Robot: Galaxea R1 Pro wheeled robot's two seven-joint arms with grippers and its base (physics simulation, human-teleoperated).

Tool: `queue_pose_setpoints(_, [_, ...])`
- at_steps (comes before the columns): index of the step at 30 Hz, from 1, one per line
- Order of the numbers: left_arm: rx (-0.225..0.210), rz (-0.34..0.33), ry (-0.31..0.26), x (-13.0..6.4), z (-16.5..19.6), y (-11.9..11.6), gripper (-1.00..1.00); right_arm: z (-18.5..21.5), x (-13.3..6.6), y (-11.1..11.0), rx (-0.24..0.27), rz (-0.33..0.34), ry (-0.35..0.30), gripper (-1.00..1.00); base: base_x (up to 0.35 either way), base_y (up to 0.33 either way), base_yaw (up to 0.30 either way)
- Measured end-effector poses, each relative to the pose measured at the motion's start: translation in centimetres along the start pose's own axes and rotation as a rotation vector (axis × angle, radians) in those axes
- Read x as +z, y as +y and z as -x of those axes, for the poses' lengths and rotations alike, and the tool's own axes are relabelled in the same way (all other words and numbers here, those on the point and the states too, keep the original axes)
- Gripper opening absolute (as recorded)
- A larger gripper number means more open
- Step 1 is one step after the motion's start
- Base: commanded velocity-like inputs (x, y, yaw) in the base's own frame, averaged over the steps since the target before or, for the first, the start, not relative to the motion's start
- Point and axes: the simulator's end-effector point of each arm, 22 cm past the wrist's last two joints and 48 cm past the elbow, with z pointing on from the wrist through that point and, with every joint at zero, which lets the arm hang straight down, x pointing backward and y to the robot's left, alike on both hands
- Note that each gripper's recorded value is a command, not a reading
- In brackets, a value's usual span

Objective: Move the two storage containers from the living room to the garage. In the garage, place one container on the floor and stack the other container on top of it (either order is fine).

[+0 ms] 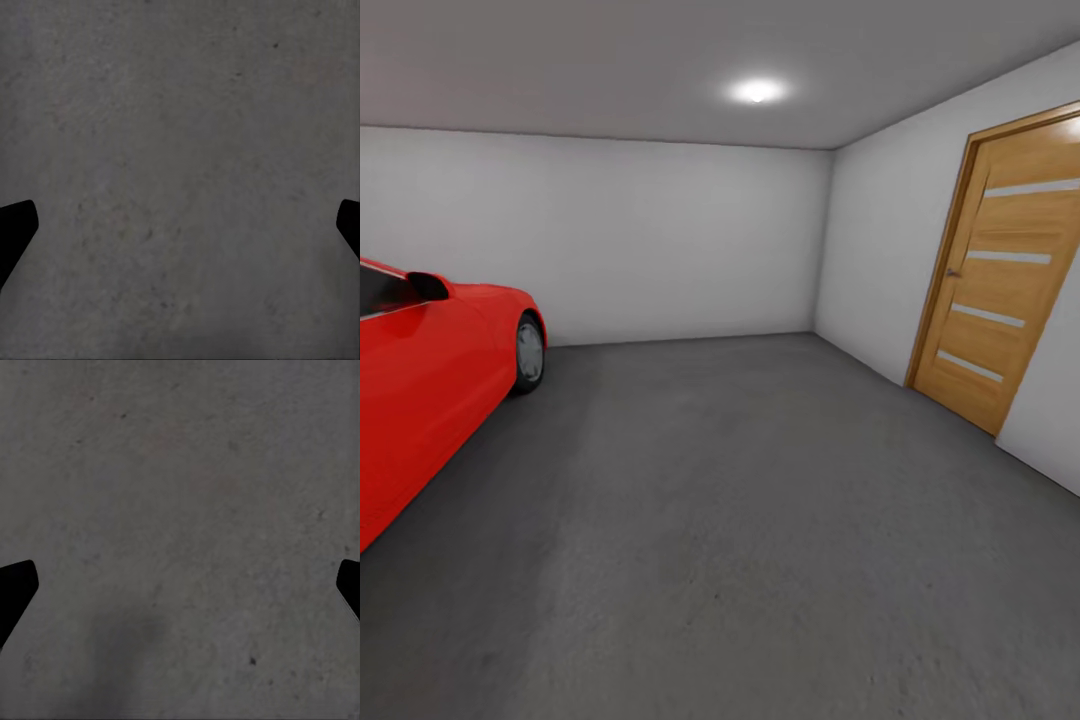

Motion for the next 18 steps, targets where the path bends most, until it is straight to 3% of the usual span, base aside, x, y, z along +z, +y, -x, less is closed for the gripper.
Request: queue_pose_setpoints(18, [0.0,0.0,0.001,0.0,-0.02,0.0,1.0,0.0,0.0,0.0,0.0,0.0,0.0,1.0,0.345,0.0,0.0])
